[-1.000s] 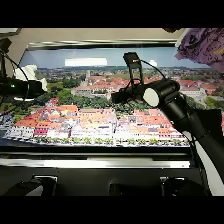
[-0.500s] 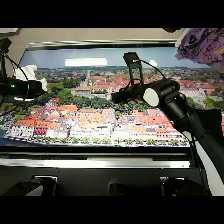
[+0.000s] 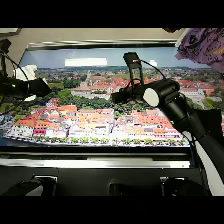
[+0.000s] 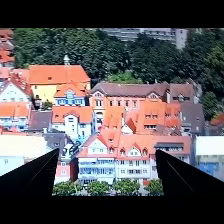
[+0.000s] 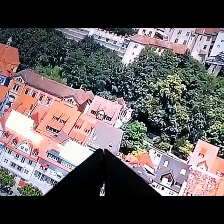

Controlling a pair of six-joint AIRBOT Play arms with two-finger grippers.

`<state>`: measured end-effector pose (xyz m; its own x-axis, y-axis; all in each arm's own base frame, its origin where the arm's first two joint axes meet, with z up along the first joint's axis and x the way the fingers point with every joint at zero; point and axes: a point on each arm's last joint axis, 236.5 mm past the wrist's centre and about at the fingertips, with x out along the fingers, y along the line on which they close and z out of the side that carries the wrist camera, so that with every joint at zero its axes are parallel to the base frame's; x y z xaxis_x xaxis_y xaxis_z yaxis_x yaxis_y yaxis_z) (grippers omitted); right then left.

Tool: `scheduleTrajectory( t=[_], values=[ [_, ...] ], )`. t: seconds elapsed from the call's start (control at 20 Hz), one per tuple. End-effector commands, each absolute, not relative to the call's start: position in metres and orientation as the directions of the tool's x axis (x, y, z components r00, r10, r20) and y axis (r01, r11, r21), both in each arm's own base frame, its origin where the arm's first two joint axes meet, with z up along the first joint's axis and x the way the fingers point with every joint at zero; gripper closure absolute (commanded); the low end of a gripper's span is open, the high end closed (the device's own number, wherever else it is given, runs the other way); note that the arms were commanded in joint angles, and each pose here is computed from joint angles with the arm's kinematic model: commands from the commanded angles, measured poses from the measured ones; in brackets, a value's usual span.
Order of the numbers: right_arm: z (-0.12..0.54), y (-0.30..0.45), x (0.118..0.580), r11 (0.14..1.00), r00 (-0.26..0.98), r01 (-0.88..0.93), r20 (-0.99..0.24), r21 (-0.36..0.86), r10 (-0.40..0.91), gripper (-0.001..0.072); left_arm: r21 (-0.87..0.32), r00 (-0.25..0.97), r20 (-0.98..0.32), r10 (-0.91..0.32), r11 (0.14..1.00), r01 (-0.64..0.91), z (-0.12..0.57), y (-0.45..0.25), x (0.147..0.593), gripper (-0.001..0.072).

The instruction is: Fold the clothes and pants, and hang the long-sleeved shirts on hangers.

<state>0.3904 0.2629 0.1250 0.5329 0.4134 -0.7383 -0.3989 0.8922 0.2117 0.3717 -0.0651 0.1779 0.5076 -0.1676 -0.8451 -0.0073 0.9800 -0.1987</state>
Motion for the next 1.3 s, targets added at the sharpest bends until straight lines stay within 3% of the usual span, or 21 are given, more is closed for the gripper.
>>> scheduleTrajectory(
  t=[0.0, 0.25, 0.5, 0.7, 0.85, 0.9, 1.0, 1.05, 1.25],
  values=[
    [0.125, 0.263, 0.390, 0.892, 0.533, -0.400, -0.738, 0.212, 0.414, 0.0680, -0.098, 0.561, -0.821, 0.104, 0.943, -0.318, 0.167, 0.020, 0.410, -0.0013],
    [0.125, 0.263, 0.390, 0.892, 0.533, -0.400, -0.738, 0.212, 0.414, 0.0680, -0.129, 0.556, -0.802, 0.216, 0.847, -0.516, 0.071, 0.147, 0.511, -0.0012],
    [0.125, 0.263, 0.390, 0.892, 0.533, -0.400, -0.738, 0.212, 0.414, 0.0680, -0.124, 0.537, -0.810, 0.237, 0.825, -0.552, -0.031, 0.198, 0.581, -0.0011],
    [0.125, 0.263, 0.390, 0.892, 0.533, -0.400, -0.738, 0.212, 0.414, 0.0680, -0.134, 0.561, -0.791, 0.245, 0.825, -0.549, -0.067, 0.211, 0.618, -0.0010],
    [0.125, 0.263, 0.390, 0.892, 0.533, -0.400, -0.738, 0.212, 0.414, 0.0680, -0.123, 0.541, -0.804, 0.247, 0.821, -0.558, -0.091, 0.218, 0.619, 0.0010],
    [0.125, 0.263, 0.390, 0.892, 0.533, -0.400, -0.738, 0.212, 0.414, 0.0680, -0.123, 0.526, -0.815, 0.243, 0.815, -0.566, -0.099, 0.221, 0.616, 0.0112],
    [0.125, 0.263, 0.390, 0.892, 0.533, -0.400, -0.738, 0.212, 0.414, 0.0680, -0.140, 0.495, -0.841, 0.217, 0.798, -0.586, -0.109, 0.221, 0.607, 0.0548],
    [0.125, 0.263, 0.390, 0.892, 0.533, -0.400, -0.738, 0.212, 0.414, 0.0680, -0.153, 0.483, -0.853, 0.198, 0.790, -0.593, -0.110, 0.218, 0.603, 0.0667],
    [0.125, 0.263, 0.390, 0.892, 0.533, -0.400, -0.738, 0.212, 0.414, 0.0680, -0.125, 0.415, -0.903, 0.111, 0.856, -0.501, -0.081, 0.195, 0.578, 0.0699]
  ],
)
